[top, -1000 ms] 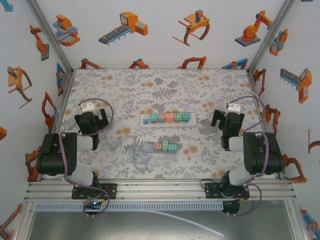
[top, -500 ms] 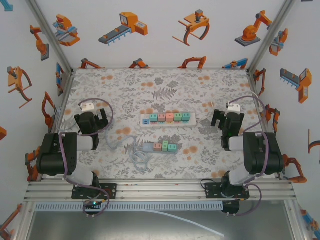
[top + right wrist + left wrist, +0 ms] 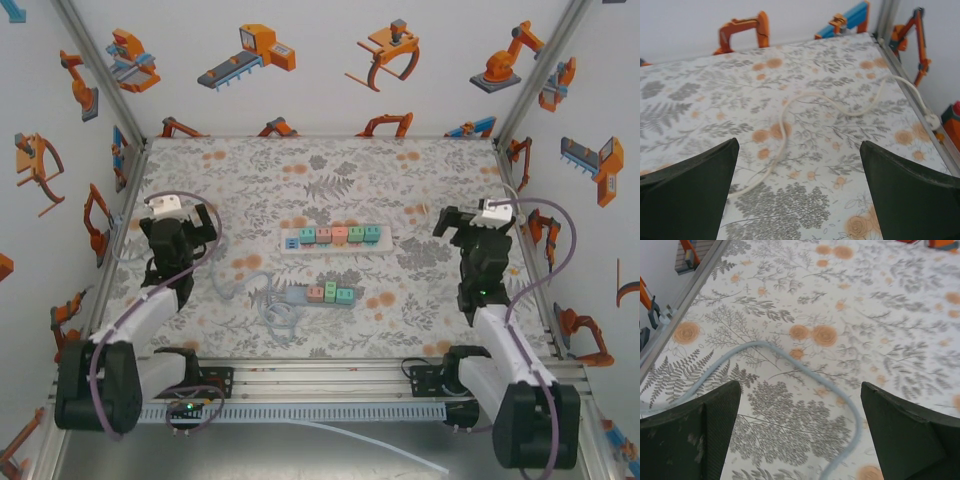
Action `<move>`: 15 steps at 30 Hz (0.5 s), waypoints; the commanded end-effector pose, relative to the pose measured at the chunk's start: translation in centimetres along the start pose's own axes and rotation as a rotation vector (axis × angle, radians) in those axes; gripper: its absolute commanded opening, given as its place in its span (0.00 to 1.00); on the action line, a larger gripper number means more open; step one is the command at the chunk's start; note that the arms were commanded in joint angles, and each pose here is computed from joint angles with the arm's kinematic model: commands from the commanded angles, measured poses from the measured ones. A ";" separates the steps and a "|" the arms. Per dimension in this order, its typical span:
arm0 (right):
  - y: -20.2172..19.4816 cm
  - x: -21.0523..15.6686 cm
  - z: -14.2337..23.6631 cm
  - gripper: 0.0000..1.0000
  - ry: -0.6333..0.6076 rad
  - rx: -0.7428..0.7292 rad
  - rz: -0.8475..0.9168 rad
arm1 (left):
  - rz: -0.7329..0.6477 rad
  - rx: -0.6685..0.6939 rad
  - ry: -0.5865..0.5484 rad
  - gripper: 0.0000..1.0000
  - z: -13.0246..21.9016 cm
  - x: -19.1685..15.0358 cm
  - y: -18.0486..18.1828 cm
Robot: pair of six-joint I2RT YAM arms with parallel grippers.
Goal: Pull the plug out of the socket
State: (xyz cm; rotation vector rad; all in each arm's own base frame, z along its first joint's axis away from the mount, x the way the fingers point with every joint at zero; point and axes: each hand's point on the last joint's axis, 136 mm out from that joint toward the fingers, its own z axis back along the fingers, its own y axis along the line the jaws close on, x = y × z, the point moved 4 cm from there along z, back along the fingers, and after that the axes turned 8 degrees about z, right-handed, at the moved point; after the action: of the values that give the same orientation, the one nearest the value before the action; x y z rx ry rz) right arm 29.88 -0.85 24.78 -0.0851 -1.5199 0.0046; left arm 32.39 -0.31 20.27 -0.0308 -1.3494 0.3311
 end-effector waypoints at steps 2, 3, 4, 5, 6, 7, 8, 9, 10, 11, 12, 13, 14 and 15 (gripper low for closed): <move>4.1 2.2 2.4 0.98 0.084 0.312 0.107 | 0.175 -0.085 0.134 0.97 2.8 1.8 -1.9; 5.1 2.5 3.2 0.98 0.088 0.388 0.148 | 0.187 -0.129 0.165 0.97 3.7 2.0 -2.7; 6.0 2.9 3.9 0.98 0.090 0.458 0.184 | 0.197 -0.160 0.187 0.97 4.5 2.1 -3.3; 7.0 3.1 4.8 0.98 0.103 0.544 0.223 | 0.208 -0.182 0.215 0.97 5.4 2.3 -3.9; 8.1 3.1 5.8 0.98 0.122 0.636 0.265 | 0.215 -0.202 0.240 0.97 6.4 2.4 -4.6; 9.1 3.1 6.7 0.98 0.140 0.714 0.303 | 0.211 -0.221 0.266 0.97 7.2 2.5 -5.2; 10.0 2.9 7.7 0.98 0.167 0.794 0.344 | 0.196 -0.247 0.295 0.97 8.0 2.5 -6.0; 10.9 2.6 8.6 0.98 0.195 0.855 0.392 | 0.177 -0.273 0.321 0.97 8.8 2.5 -6.9; 11.5 2.3 9.2 0.99 0.215 0.896 0.442 | 0.155 -0.295 0.351 0.97 9.5 2.3 -7.7; 12.0 1.9 9.9 0.99 0.242 0.934 0.508 | 0.130 -0.322 0.385 0.97 10.2 2.0 -8.6; 12.5 1.4 10.5 0.99 0.265 0.958 0.579 | 0.104 -0.351 0.424 0.97 10.8 1.7 -9.6; 12.9 1.0 11.0 0.99 0.282 0.978 0.641 | 0.079 -0.367 0.466 0.97 11.2 1.1 -10.3; 13.5 0.6 11.5 0.99 0.300 1.007 0.696 | 0.054 -0.380 0.514 0.97 11.7 0.5 -11.0; 14.1 0.2 12.1 0.99 0.314 1.045 0.735 | 0.024 -0.393 0.562 0.97 12.1 -0.2 -11.8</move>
State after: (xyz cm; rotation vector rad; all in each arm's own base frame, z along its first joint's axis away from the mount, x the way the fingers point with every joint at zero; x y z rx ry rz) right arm 21.21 13.70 27.59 0.2471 -1.1527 1.0830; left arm 25.13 -12.26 28.23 -0.4836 -1.0498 0.1109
